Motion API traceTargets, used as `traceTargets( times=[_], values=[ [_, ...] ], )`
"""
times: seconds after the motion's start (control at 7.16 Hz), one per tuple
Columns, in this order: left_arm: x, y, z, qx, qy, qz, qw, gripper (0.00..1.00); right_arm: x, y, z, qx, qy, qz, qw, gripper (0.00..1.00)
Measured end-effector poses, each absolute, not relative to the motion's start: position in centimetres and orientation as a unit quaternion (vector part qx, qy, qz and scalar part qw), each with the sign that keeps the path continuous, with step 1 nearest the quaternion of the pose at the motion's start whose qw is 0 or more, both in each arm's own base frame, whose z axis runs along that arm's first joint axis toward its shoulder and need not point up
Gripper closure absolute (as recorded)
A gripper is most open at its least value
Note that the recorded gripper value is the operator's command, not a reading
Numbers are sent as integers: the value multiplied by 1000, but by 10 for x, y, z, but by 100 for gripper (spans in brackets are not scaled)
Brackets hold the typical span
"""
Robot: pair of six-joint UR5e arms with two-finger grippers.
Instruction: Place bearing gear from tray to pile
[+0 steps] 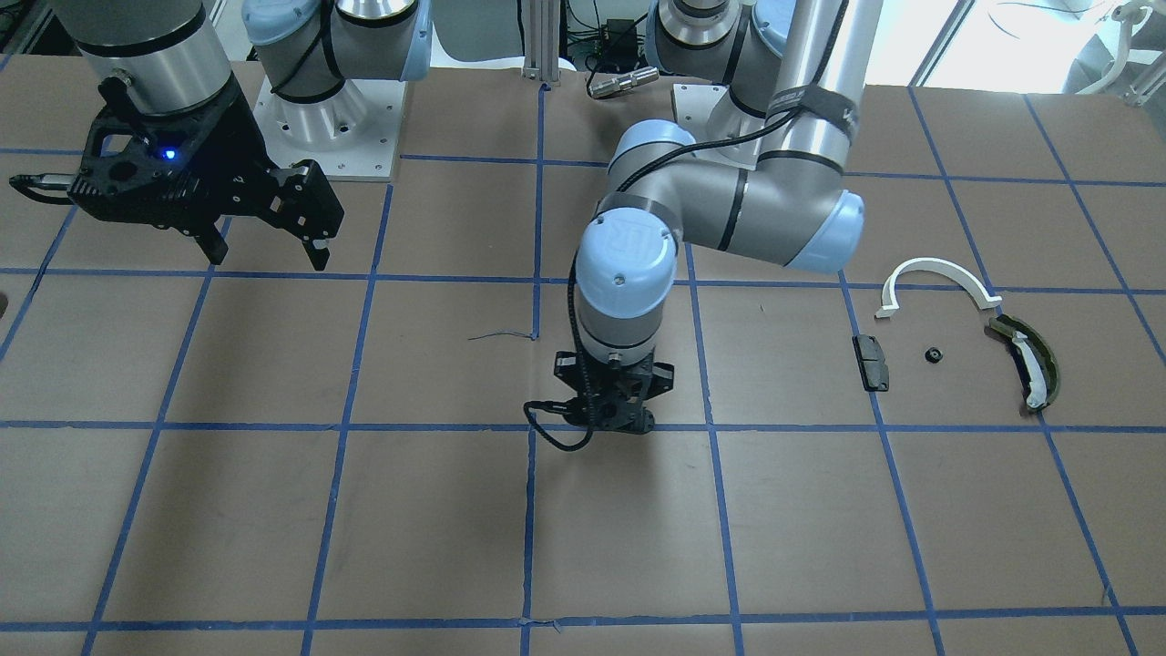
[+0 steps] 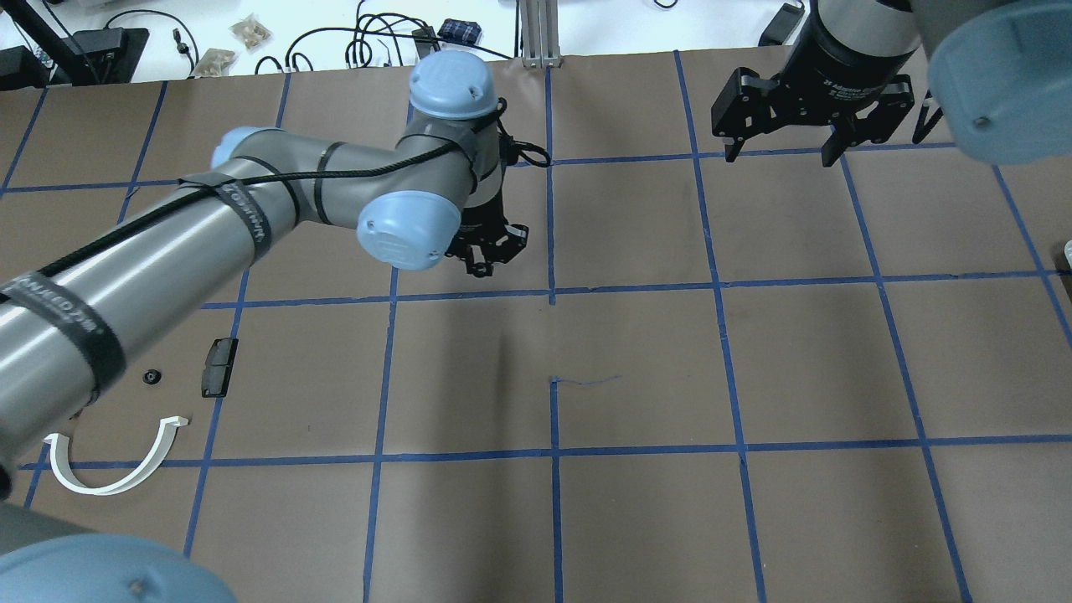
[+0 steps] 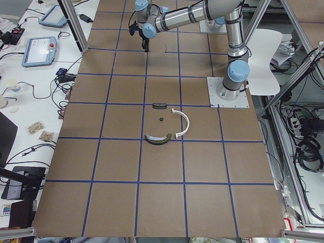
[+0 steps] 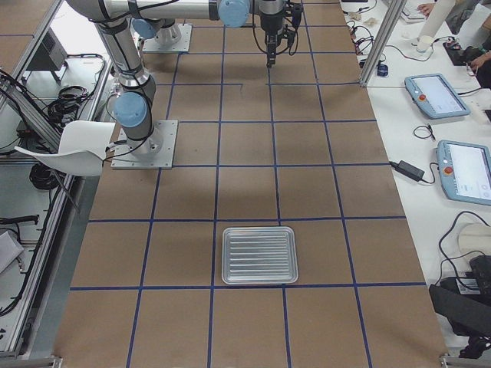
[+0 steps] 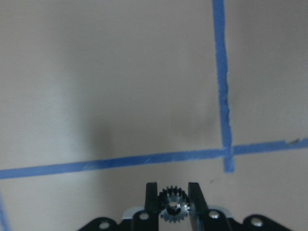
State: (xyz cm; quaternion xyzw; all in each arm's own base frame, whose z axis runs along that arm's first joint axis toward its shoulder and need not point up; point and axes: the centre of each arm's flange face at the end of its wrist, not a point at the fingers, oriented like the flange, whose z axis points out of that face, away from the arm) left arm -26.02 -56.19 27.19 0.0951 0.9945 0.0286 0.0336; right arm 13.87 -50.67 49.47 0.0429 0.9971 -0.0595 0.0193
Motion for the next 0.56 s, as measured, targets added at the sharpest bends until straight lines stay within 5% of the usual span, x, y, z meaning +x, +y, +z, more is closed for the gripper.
traceTargets(
  times=[0.56],
  values=[
    [7, -549, 300, 190, 980, 46, 39, 100, 139, -507, 495, 42, 997, -60, 20, 0]
  ],
)
